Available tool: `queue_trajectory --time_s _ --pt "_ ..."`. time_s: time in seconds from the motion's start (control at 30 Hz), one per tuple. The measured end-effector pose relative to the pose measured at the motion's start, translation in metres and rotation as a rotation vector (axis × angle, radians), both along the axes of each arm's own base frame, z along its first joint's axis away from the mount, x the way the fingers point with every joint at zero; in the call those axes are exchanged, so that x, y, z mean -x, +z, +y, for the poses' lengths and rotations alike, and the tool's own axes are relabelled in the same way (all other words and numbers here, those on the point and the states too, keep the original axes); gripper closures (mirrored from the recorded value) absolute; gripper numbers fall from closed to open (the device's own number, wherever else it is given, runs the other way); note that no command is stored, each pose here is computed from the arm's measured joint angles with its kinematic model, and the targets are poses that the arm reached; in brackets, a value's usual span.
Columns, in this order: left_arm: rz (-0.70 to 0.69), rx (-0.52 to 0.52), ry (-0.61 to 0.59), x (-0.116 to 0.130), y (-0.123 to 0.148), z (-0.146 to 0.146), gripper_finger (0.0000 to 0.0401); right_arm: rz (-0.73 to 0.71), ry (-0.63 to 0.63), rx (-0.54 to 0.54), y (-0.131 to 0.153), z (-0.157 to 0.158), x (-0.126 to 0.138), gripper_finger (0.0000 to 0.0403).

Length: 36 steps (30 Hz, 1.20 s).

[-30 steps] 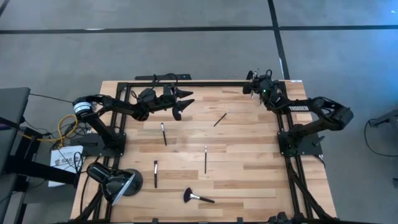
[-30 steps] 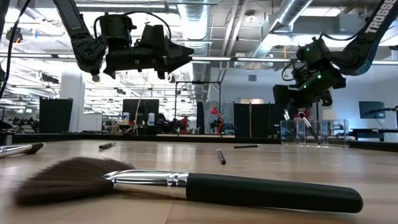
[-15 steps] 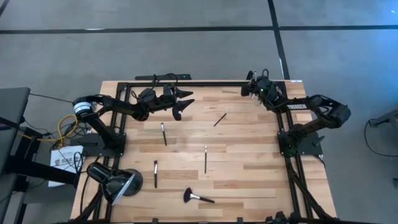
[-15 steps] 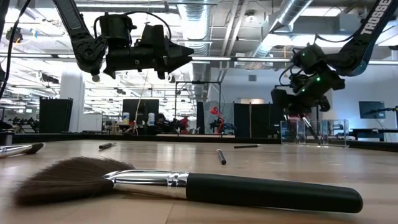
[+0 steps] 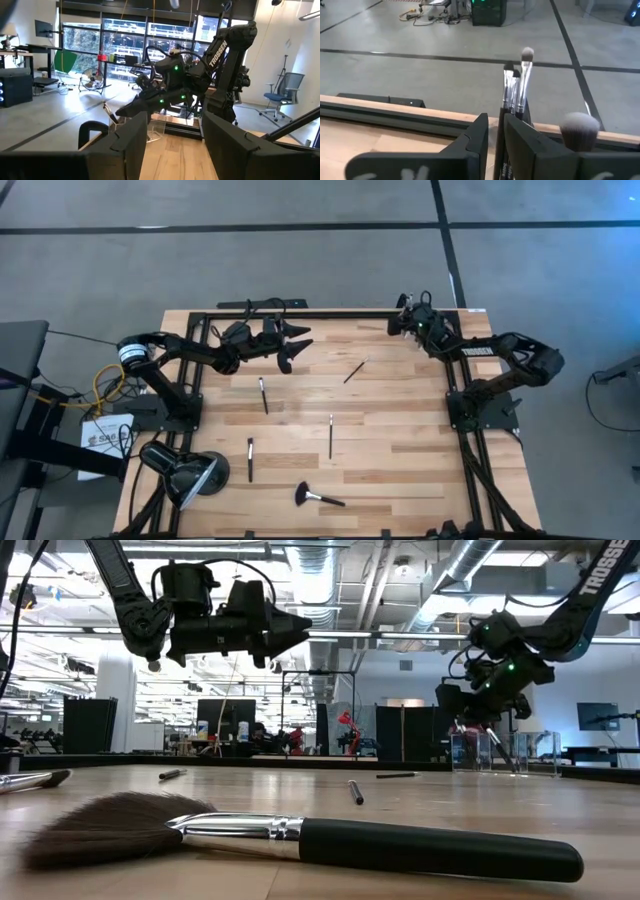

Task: Put items in baskets/containers
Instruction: Put the black eyeshadow brush into the transparent organizer

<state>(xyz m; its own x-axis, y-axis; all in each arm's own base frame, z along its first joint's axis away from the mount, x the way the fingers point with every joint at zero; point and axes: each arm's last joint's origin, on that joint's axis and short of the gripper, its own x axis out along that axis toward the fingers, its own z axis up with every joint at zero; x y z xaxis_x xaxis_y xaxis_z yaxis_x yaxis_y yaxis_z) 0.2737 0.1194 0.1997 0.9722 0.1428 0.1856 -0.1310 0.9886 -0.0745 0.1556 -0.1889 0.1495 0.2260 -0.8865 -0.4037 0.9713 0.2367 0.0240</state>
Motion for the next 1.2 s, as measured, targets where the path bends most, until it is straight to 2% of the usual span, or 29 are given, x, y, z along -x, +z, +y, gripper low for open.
queue_trajectory --time_s 0.23,0.4,0.47,0.63,0.93,1.2 --pt "0.008 0.004 0.000 0.000 -0.001 0.000 0.0215 -0.013 0.109 0.098 0.026 0.013 -0.016 0.0348" --pt "0.013 0.006 0.002 0.000 -0.001 0.000 0.0215 -0.078 0.193 0.160 0.052 0.031 -0.025 0.0348" --pt "0.014 0.008 0.008 0.000 -0.001 0.000 0.0215 -0.080 0.220 0.135 0.060 0.036 -0.030 0.0348" --pt "0.019 0.012 0.008 0.000 -0.002 0.000 0.0215 -0.027 0.324 -0.002 0.070 0.047 -0.045 0.0349" --pt "0.073 0.048 0.033 -0.003 -0.006 0.002 0.0215 -0.029 0.580 -0.175 0.061 0.055 -0.072 0.0349" --pt "0.200 0.107 0.052 -0.014 -0.009 0.004 0.0215 -0.016 0.641 -0.284 0.052 0.052 -0.083 0.0349"
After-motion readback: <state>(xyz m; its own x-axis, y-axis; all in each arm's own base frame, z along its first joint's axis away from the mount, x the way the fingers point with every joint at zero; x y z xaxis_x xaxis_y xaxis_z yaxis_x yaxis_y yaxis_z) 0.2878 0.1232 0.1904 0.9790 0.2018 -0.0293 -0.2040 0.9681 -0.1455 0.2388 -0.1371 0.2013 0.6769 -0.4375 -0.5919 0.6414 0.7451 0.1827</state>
